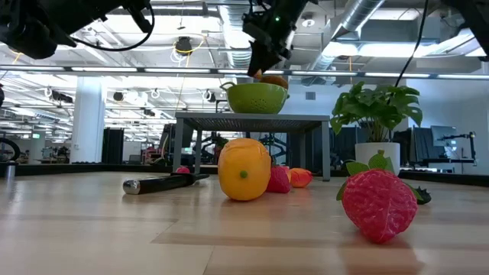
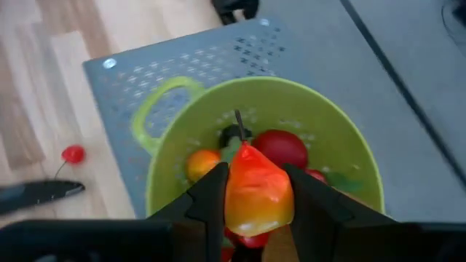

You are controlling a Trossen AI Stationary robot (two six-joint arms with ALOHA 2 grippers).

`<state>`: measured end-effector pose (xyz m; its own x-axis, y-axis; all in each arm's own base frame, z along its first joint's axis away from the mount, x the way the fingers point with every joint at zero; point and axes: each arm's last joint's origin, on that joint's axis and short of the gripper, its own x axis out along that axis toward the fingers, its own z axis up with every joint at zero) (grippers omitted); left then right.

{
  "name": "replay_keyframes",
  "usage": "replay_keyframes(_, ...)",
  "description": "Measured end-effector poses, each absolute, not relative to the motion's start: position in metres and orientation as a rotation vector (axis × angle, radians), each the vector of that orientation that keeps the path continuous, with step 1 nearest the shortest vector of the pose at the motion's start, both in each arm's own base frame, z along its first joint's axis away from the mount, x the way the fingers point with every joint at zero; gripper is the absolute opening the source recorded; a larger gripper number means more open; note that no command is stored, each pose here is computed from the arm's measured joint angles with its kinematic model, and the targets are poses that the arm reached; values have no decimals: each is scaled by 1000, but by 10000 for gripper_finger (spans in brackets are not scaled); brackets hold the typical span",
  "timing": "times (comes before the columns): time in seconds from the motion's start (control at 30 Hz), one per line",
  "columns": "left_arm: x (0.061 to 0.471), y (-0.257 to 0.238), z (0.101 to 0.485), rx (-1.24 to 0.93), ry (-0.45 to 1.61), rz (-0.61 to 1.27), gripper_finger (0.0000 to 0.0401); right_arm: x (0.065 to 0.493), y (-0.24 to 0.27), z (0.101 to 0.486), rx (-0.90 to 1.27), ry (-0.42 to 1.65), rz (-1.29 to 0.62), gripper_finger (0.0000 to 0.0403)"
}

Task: Pick & Place Fruit
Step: Put the peach into the green strainer bowl on the shelf, then put the blueberry into the green strainer bowl on the shelf

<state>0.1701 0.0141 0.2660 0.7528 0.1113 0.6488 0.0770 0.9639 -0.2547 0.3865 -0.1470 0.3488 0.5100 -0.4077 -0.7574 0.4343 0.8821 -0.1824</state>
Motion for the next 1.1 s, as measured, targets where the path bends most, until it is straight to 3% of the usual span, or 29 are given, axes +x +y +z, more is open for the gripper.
replay_keyframes(0.37, 170, 14, 266, -276, -721, 22, 106, 391, -148, 344, 67, 898, -518, 145)
replay_keyframes(0.77, 170, 14, 266, -276, -721, 23, 106, 389, -147, 347, 88, 886, -529, 211)
replay_keyframes(1.1, 170, 14, 266, -276, -721, 22, 106, 377, -96, 389, 38, 932, -421, 185)
